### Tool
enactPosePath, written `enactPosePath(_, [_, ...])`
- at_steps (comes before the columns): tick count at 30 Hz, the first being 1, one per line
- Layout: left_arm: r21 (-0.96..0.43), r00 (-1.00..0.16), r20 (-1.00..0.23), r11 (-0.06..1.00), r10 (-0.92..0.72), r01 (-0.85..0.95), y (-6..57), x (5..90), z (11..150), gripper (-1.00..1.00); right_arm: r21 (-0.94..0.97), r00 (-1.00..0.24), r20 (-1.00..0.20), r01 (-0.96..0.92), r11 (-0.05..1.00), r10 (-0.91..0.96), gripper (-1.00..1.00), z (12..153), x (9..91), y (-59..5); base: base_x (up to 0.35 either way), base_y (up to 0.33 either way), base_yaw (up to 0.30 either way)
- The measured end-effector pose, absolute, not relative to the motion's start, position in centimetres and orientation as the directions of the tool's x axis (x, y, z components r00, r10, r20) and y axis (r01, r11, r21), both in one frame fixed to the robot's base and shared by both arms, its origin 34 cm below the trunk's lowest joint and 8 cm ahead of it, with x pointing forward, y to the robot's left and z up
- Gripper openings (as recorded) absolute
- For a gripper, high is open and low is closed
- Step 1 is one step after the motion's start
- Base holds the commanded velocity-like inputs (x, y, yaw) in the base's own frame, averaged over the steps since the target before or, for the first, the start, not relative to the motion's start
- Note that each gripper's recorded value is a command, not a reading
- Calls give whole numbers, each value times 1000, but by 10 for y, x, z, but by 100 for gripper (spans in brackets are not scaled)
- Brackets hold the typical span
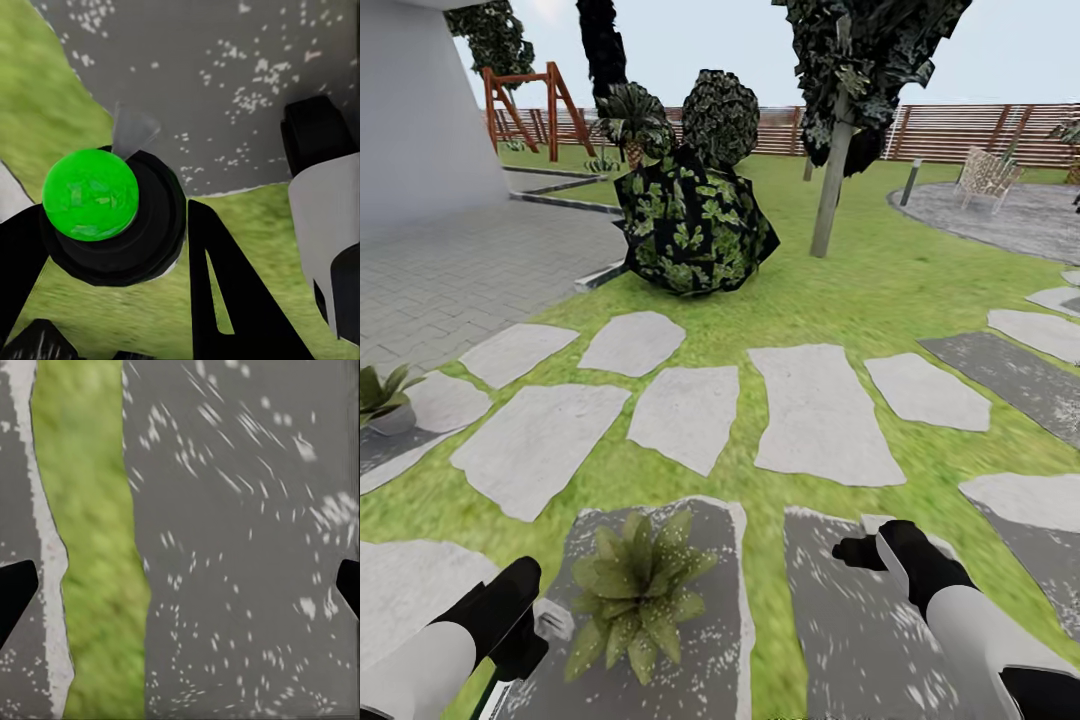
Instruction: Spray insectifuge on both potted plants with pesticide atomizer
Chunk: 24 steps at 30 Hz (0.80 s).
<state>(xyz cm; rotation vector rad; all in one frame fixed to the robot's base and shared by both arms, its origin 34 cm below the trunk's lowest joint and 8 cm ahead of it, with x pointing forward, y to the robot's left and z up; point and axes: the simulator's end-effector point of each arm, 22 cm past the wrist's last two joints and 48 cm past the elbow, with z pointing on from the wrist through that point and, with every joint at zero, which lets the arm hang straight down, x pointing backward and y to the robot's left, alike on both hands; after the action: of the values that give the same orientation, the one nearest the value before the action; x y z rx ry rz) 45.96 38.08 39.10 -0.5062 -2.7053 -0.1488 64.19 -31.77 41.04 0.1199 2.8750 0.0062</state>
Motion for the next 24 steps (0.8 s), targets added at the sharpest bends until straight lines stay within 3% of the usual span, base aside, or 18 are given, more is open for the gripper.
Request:
enactPosePath(6, [31, -867, 385, 934, 318, 356, 381, 460, 391, -100, 15, -962, -261, 81, 997, 83, 100, 410, 642, -318, 0, 21, -237])
enactPosePath(12, [32, -867, 386, 934, 317, 356, 382, 460, 391, -100, 15, -962, -261, 81, 997, 82, 100, 410, 642, -318, -34, 250, -38])
enactPosePath(19, [31, -866, 386, 934, 317, 356, 382, 459, 391, -100, 15, -962, -261, 81, 997, 82, 100, 410, 642, -318, -3, 297, -246])
enactPosePath(24, [31, -866, 386, 934, 318, 357, 381, 459, 391, -100, 15, -962, -261, 81, 997, 83, 100, 410, 642, -318, 0, 70, -274])
